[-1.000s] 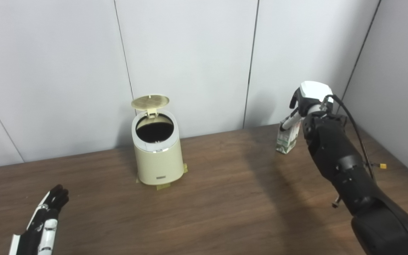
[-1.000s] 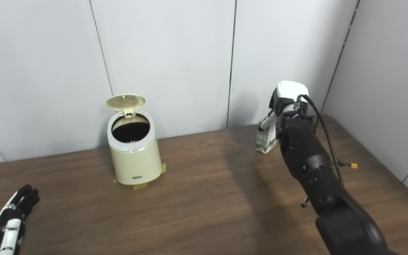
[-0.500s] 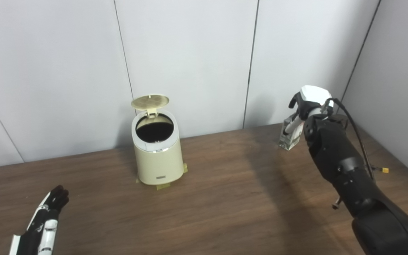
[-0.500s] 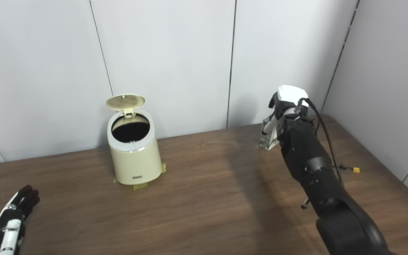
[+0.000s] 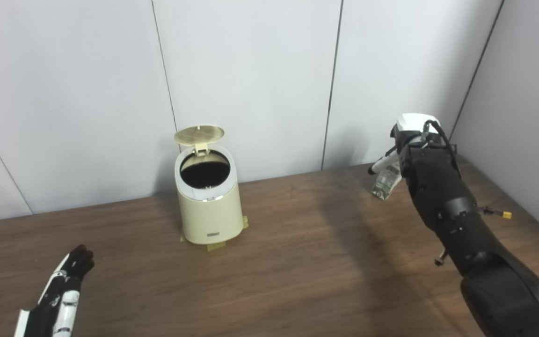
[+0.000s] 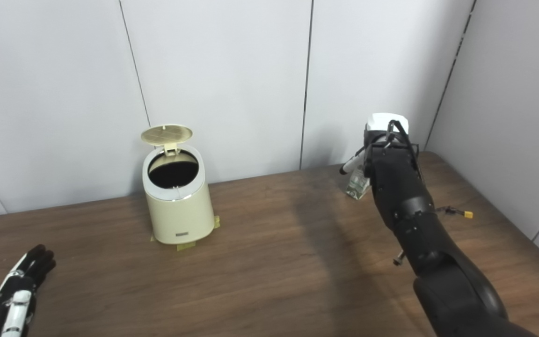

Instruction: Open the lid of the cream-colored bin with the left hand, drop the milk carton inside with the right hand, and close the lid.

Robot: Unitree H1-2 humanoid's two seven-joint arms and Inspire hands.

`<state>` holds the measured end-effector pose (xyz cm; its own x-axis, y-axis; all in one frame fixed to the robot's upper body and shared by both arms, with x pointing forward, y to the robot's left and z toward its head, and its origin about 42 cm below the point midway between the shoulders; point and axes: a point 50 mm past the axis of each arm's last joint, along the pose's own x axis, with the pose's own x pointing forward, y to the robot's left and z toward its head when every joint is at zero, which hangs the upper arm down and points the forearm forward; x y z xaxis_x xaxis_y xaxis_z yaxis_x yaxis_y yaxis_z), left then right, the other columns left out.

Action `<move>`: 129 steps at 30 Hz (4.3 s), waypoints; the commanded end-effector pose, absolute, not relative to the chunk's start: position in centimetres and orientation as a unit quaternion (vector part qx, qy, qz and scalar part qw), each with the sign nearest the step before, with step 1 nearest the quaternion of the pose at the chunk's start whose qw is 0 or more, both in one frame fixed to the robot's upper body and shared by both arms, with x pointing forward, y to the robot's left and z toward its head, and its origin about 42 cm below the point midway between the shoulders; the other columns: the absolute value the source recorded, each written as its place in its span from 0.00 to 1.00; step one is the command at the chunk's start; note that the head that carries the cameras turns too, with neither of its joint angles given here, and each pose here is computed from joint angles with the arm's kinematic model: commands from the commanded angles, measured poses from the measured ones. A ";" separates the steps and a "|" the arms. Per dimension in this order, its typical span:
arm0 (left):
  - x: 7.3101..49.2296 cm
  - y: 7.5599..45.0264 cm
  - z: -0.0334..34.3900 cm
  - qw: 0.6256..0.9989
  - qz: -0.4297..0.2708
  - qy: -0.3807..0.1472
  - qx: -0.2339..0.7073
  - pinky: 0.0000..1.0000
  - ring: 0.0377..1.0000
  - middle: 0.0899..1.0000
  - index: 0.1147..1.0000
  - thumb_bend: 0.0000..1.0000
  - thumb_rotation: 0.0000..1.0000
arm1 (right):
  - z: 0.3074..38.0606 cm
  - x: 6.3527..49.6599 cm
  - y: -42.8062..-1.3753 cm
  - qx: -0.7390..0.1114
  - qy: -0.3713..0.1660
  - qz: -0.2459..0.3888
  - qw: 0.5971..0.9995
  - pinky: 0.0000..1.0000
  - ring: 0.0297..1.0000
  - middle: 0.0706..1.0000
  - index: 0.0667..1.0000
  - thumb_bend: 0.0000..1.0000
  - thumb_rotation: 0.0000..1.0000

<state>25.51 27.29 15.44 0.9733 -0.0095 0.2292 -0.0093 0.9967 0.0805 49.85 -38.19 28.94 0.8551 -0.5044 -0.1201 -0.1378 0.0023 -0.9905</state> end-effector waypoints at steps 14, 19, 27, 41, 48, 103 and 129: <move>25.5 27.1 16.8 0.989 -0.005 -0.140 0.042 1.00 0.92 0.91 0.90 0.34 0.78 | 32.8 50.3 -39.6 -0.660 0.225 -0.165 0.698 0.50 0.66 0.76 0.85 0.93 0.48; 25.6 27.0 16.7 0.989 -0.006 -0.143 0.042 1.00 0.92 0.90 0.90 0.32 0.78 | 32.6 50.2 -39.7 -0.638 0.214 -0.161 0.722 0.48 0.65 0.77 0.90 0.93 0.47; 25.5 26.8 16.8 0.989 -0.004 -0.142 0.043 1.00 0.91 0.90 0.89 0.31 0.79 | 32.2 50.3 -39.4 -0.624 0.195 -0.158 0.740 0.40 0.55 0.66 0.82 0.93 0.47; 25.5 26.6 16.5 0.990 -0.005 -0.137 0.040 1.00 0.92 0.90 0.90 0.32 0.79 | 31.4 49.4 -39.9 -0.653 0.211 -0.121 0.717 0.43 0.57 0.67 0.83 0.94 0.44; 25.6 26.7 16.4 0.989 -0.005 -0.140 0.041 1.00 0.91 0.90 0.89 0.30 0.80 | 30.7 49.9 -40.1 -0.658 0.264 -0.091 0.700 0.55 0.69 0.73 0.75 0.96 0.62; 24.9 26.7 16.8 0.989 -0.012 -0.139 0.050 1.00 0.91 0.90 0.90 0.27 0.77 | 31.8 48.8 -40.4 -0.867 0.028 0.124 0.482 0.94 0.97 0.95 0.93 0.95 0.08; 23.5 26.7 17.3 0.988 -0.009 -0.140 0.060 1.00 0.91 0.90 0.89 0.27 0.78 | 30.9 51.1 -40.2 -0.878 -0.010 0.184 0.442 0.87 0.90 0.86 0.84 0.90 0.11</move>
